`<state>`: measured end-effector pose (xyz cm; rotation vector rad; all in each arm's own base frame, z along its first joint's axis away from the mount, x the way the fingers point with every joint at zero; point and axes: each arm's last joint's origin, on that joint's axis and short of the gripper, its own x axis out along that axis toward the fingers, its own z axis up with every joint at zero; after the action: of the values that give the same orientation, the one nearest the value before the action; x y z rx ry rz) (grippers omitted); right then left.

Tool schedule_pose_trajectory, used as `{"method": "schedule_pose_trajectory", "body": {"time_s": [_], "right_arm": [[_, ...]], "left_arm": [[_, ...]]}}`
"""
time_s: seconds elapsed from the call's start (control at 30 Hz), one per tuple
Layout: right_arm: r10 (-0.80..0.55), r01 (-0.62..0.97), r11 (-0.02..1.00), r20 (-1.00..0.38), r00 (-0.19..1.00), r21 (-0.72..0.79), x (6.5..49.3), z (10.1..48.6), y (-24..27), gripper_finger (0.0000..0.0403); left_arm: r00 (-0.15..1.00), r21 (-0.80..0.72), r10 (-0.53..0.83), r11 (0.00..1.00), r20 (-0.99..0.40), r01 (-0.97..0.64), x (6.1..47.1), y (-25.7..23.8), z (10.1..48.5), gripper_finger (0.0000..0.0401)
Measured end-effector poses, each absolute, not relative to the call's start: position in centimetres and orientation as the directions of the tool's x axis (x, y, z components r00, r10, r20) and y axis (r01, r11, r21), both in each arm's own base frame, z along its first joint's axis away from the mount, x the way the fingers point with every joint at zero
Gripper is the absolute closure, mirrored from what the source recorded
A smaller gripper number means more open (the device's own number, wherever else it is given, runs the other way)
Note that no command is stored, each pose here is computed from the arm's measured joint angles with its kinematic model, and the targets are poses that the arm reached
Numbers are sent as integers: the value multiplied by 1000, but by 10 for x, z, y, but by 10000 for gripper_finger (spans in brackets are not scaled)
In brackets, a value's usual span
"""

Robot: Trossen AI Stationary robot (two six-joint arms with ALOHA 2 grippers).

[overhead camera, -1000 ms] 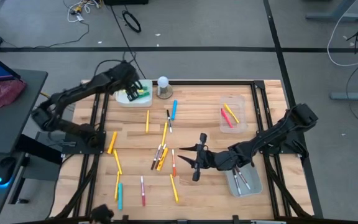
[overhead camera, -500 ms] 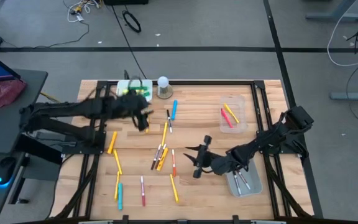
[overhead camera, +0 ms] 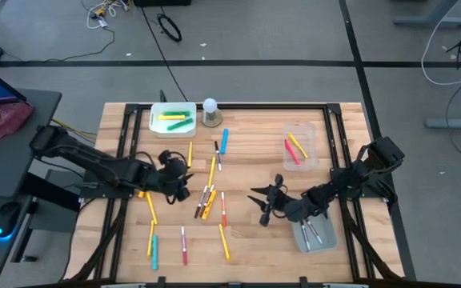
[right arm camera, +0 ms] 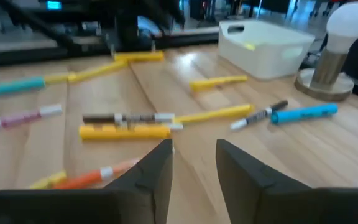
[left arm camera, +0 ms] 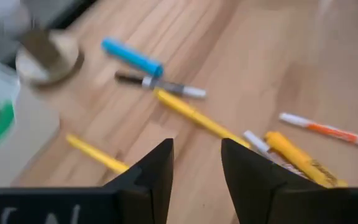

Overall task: Pick & Place Markers
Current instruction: Put the yellow pen into the transparent bin

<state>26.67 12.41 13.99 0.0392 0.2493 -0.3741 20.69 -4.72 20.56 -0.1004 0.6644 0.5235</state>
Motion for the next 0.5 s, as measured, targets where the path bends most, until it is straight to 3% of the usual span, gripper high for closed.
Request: {"method": "schedule_pose_trajectory", "body": {"time_s": [0.17, 0.5], "right_arm": [[-363, 366, 930, -200, 910, -21, 270, 146, 121, 278], [-383, 389, 921, -161, 910, 8, 275, 151, 114, 278]], "left_arm": [[600, -38, 474, 764, -645, -645, 195, -36, 178, 251], [620, -209, 514, 645, -593, -735, 187, -17, 133, 145]]}}
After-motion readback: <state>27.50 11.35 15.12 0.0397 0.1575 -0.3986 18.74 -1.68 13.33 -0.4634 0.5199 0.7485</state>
